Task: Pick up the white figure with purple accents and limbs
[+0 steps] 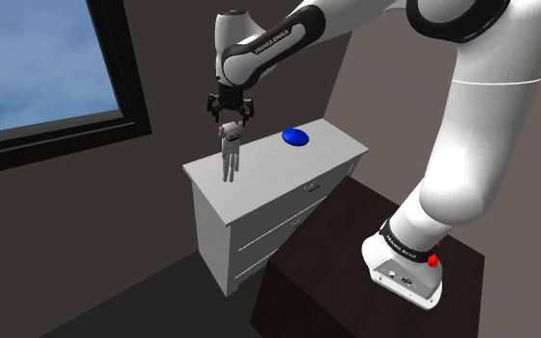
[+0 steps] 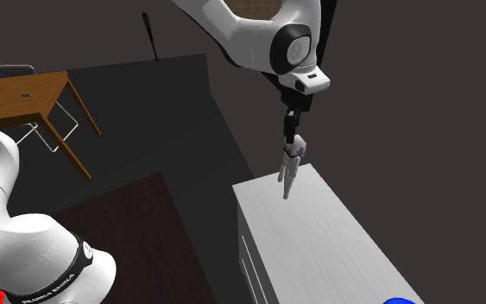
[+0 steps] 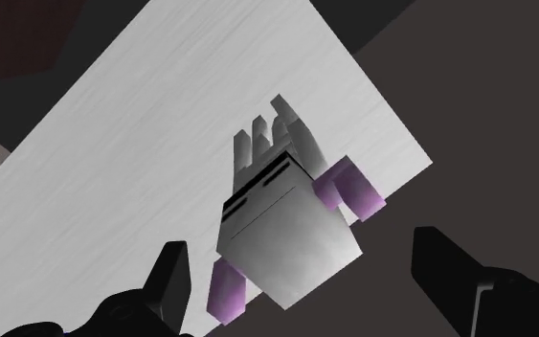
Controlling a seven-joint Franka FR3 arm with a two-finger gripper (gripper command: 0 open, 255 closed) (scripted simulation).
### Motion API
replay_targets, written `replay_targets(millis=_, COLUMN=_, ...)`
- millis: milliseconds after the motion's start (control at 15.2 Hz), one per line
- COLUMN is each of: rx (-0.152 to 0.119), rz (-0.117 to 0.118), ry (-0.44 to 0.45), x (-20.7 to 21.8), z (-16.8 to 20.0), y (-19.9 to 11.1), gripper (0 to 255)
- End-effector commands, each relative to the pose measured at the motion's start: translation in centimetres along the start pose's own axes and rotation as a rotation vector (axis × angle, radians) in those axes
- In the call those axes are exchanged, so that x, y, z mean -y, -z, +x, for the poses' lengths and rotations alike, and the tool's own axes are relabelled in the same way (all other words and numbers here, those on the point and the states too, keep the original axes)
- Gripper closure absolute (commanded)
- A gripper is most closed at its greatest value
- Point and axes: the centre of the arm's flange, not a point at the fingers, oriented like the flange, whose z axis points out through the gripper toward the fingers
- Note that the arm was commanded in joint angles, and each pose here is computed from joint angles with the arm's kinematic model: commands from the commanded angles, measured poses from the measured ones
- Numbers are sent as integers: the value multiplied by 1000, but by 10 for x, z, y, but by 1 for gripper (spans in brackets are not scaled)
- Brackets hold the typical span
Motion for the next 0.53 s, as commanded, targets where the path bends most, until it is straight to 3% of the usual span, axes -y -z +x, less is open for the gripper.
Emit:
replay_targets(millis=0, rx=-3, rz=-1, ry=-6, x=2, z=0, y=-12, gripper=0)
replay_targets(millis=396, rx=-3, rz=-1, ry=-6, x=2, z=-3, y=-36, gripper=0)
replay_targets(millis=462, rx=-2, rz=-1, ry=-6, x=2, z=-3, y=-37, gripper=255)
